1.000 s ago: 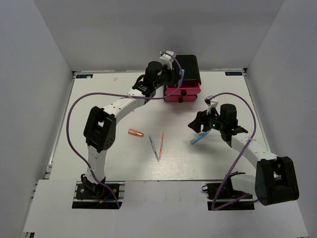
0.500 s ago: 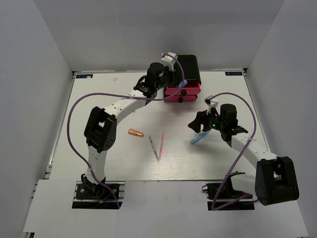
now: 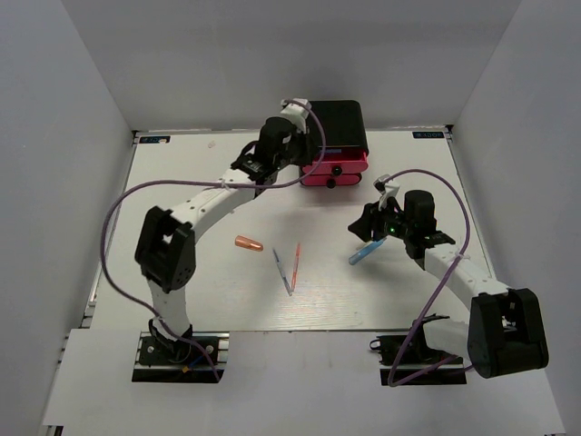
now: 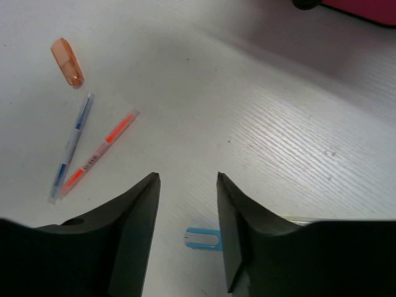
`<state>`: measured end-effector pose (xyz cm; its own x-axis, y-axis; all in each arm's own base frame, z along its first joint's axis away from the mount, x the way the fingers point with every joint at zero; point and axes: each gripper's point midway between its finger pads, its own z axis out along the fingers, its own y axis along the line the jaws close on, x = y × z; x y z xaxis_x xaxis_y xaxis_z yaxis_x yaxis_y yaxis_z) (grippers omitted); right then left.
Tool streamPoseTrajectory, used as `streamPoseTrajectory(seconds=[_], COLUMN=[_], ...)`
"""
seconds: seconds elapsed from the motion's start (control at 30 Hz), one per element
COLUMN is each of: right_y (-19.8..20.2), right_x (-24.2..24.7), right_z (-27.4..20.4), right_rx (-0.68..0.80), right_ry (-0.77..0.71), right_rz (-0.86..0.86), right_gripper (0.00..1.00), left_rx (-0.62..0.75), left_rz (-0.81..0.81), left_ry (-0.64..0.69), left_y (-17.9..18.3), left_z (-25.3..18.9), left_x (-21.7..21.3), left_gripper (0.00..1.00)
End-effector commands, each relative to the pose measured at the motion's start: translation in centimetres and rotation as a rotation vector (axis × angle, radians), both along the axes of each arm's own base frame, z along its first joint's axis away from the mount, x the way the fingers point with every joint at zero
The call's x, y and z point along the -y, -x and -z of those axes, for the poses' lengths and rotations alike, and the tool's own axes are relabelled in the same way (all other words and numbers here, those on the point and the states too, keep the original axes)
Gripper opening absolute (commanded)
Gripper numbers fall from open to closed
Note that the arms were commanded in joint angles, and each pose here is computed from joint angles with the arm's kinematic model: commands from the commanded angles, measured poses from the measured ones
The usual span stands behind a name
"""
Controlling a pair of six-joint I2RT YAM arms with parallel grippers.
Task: Sort the stationery into containers
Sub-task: Pick up the stationery from the center of the board.
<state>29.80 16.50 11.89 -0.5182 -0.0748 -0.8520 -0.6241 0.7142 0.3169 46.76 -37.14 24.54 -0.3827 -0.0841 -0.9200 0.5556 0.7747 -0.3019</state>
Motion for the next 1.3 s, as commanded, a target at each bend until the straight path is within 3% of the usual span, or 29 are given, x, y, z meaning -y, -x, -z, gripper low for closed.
streamPoseTrajectory(seconds=[0.0, 0.07, 0.1, 0.17, 0.23, 0.27, 0.3, 0.33, 0.4, 0.5, 0.73, 1.13, 1.23, 1.27], right_y=[-0.1, 0.2, 0.2, 0.2, 0.0, 0.0, -0.3, -0.5, -0.6, -0.5, -0.4, 0.3, 0.3, 0.3], right_x=[-0.1, -0.2, -0.2, 0.0, 0.1, 0.2, 0.4, 0.7, 0.9, 1.0, 1.5, 1.8, 1.8, 1.8], right_z=[-1.4, -1.2, -1.2, -0.8, -0.6, -0.4, -0.3, -0.1, 0.1, 0.2, 0.2, 0.4, 0.4, 0.3], right_rx=[0.1, 0.111, 0.12, 0.125, 0.141, 0.136, 0.129, 0.135, 0.129, 0.126, 0.127, 0.133, 0.134, 0.134], right_ry=[0.017, 0.027, 0.038, 0.062, 0.088, 0.096, 0.107, 0.128, 0.14, 0.148, 0.155, 0.167, 0.164, 0.163], right_rz=[-0.056, -0.082, -0.093, -0.097, -0.105, -0.105, -0.097, -0.089, -0.084, -0.083, -0.052, -0.043, -0.041, -0.043], right_gripper=[0.44, 0.27, 0.12, 0.09, 0.25, 0.34, 0.42, 0.55, 0.58, 0.58, 0.58, 0.58, 0.58, 0.58], left_rx=[-0.096, -0.237, -0.278, -0.433, -0.602, -0.684, -0.735, -0.801, -0.876, -0.937, -1.052, -1.123, -1.158, -1.16], left_rz=[-0.169, -0.328, -0.372, -0.539, -0.678, -0.77, -0.819, -0.879, -0.975, -1.079, -1.233, -1.268, -1.274, -1.275], left_ry=[0.095, 0.122, 0.13, 0.182, 0.162, 0.245, 0.26, 0.223, 0.258, 0.231, 0.131, 0.103, 0.077, 0.074], left_y=[3.3, 5.7, 6.8, 10.0, 13.2, 14.1, 15.1, 16.6, 17.5, 18.1, 17.6, 14.2, 14.2, 14.0], left_z=[-4.7, -3.1, -2.4, 0.3, 4.7, 5.5, 6.5, 8.6, 10.2, 12.3, 16.6, 20.9, 21.8, 22.0], left_x=[-4.7, -8.6, -9.7, -13.0, -15.5, -16.0, -16.6, -17.5, -18.0, -19.0, -20.2, -20.6, -21.0, -20.9], left_gripper=[0.01, 0.0, 0.0, 0.23, 0.37, 0.45, 0.59, 0.62, 0.74, 0.82, 0.83, 0.76, 0.66, 0.56])
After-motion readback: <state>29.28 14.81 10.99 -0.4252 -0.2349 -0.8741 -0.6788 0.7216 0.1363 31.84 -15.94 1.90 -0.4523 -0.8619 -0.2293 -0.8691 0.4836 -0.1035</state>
